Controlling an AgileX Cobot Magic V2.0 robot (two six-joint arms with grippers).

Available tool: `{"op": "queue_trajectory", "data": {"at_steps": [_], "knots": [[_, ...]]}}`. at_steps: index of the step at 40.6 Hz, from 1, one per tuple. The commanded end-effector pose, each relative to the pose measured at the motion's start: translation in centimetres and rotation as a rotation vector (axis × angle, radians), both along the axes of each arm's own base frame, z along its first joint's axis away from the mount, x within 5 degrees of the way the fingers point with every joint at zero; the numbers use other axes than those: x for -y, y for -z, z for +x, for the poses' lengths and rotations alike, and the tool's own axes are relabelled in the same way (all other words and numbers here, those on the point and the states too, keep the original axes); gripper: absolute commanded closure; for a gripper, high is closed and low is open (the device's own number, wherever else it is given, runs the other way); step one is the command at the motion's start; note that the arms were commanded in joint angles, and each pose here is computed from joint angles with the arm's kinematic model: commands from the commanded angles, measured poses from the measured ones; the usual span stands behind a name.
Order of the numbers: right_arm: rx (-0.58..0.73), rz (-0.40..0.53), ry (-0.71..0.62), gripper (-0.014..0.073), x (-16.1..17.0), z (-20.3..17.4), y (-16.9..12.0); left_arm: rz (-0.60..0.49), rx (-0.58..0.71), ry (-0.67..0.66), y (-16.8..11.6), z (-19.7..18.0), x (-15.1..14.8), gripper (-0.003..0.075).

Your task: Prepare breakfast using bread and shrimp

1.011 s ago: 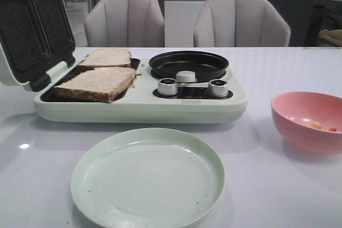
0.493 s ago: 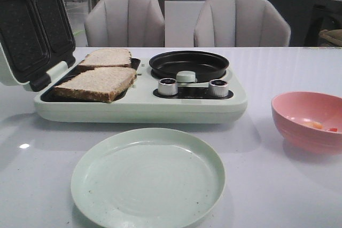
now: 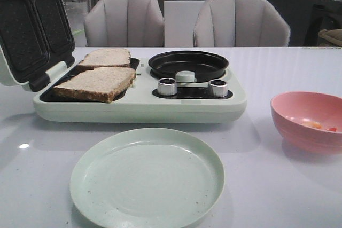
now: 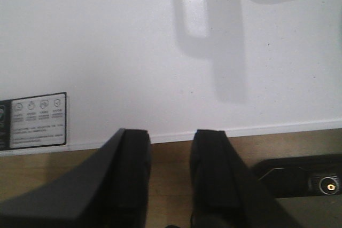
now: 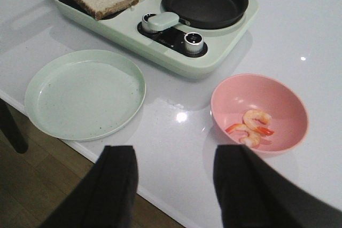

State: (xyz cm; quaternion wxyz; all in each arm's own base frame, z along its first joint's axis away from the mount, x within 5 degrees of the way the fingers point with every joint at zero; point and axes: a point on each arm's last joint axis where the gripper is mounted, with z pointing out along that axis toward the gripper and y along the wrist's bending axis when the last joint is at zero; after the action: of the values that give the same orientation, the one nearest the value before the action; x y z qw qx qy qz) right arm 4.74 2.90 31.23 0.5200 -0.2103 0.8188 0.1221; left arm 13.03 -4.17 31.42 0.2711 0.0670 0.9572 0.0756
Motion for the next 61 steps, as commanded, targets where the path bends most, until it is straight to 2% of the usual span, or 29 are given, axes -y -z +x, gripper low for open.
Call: {"op": "queue_trajectory", "data": {"at_steps": [1,7,13,18,27,39,54,61], "knots": [[0.094,0.038,0.021,0.0155,0.0,0.3,-1.5,-0.112,0.041,0.043,-0.7,1.3,0.7,0.0541],[0.094,0.038,0.021,0.0155,0.0,0.3,-1.5,-0.220,-0.020,0.091,0.2,2.7,1.3,0.0625],[0.094,0.038,0.021,0.0155,0.0,0.3,-1.5,-0.265,-0.023,0.046,0.7,4.1,0.6,0.0619],[0.094,0.038,0.021,0.0155,0.0,0.3,-1.5,-0.299,-0.003,-0.024,1.0,5.6,-1.1,0.0619],[0.094,0.038,0.021,0.0155,0.0,0.3,-1.5,-0.437,0.055,-0.120,-0.1,8.5,-4.9,0.0619],[0.094,0.038,0.021,0.0155,0.0,0.3,-1.5,-0.527,0.190,-0.226,-1.8,14.7,-10.7,0.0619],[0.094,0.038,0.021,0.0155,0.0,0.3,-1.5,-0.552,0.224,-0.216,-1.9,23.4,-13.5,0.0619],[0.094,0.038,0.021,0.0155,0.0,0.3,-1.5,-0.620,0.219,-0.127,-2.6,25.7,-13.4,0.0619]]}}
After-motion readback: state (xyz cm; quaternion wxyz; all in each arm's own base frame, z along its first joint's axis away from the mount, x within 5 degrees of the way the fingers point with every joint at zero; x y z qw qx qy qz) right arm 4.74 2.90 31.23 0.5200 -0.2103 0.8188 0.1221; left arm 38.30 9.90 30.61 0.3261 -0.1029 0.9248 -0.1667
